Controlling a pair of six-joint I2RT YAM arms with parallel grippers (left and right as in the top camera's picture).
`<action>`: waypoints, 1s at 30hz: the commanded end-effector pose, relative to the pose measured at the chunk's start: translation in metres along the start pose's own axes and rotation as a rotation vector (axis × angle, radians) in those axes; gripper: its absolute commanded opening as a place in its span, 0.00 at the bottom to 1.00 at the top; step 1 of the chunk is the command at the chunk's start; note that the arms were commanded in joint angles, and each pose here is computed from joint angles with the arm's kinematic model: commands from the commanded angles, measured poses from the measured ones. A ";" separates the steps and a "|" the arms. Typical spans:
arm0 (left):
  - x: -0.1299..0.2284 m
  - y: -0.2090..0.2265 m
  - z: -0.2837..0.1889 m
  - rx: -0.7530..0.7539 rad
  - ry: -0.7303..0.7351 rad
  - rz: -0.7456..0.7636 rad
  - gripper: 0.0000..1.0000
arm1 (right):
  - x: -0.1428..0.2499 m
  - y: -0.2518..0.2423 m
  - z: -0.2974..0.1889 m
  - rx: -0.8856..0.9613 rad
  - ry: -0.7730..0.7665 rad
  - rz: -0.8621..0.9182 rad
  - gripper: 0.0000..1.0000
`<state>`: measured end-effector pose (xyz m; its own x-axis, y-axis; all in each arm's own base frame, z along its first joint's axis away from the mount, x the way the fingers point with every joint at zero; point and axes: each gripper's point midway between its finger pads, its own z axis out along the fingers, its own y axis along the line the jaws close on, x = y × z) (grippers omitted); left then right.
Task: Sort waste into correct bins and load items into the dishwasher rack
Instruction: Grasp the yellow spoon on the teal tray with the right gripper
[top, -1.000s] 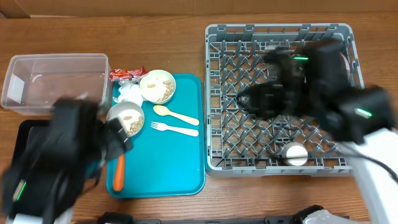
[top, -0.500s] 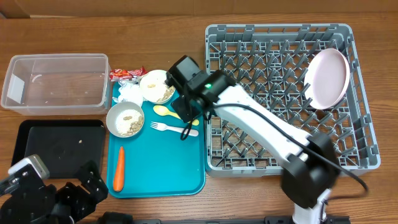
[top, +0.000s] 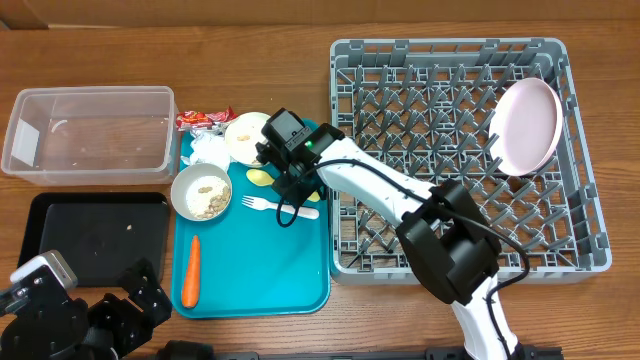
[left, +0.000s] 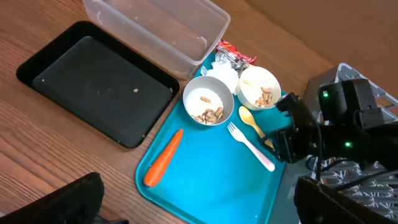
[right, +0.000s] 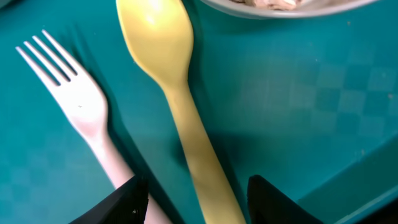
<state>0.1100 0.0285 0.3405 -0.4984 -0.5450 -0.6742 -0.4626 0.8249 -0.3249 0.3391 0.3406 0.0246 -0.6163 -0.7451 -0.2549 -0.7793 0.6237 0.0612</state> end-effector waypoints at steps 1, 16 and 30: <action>-0.004 0.003 -0.002 -0.015 -0.023 -0.017 1.00 | 0.003 0.004 0.014 -0.014 0.018 -0.024 0.53; -0.004 0.003 -0.002 -0.015 -0.023 -0.016 1.00 | 0.003 0.003 0.020 -0.010 0.018 -0.024 0.25; -0.004 0.003 -0.002 -0.015 -0.022 -0.017 1.00 | 0.003 0.007 -0.018 -0.013 0.047 0.005 0.07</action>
<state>0.1099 0.0285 0.3404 -0.4987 -0.5450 -0.6740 -0.4627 0.8249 -0.3247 0.3213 0.3313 0.0121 -0.6221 -0.7689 -0.1477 -0.7825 0.6164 0.0877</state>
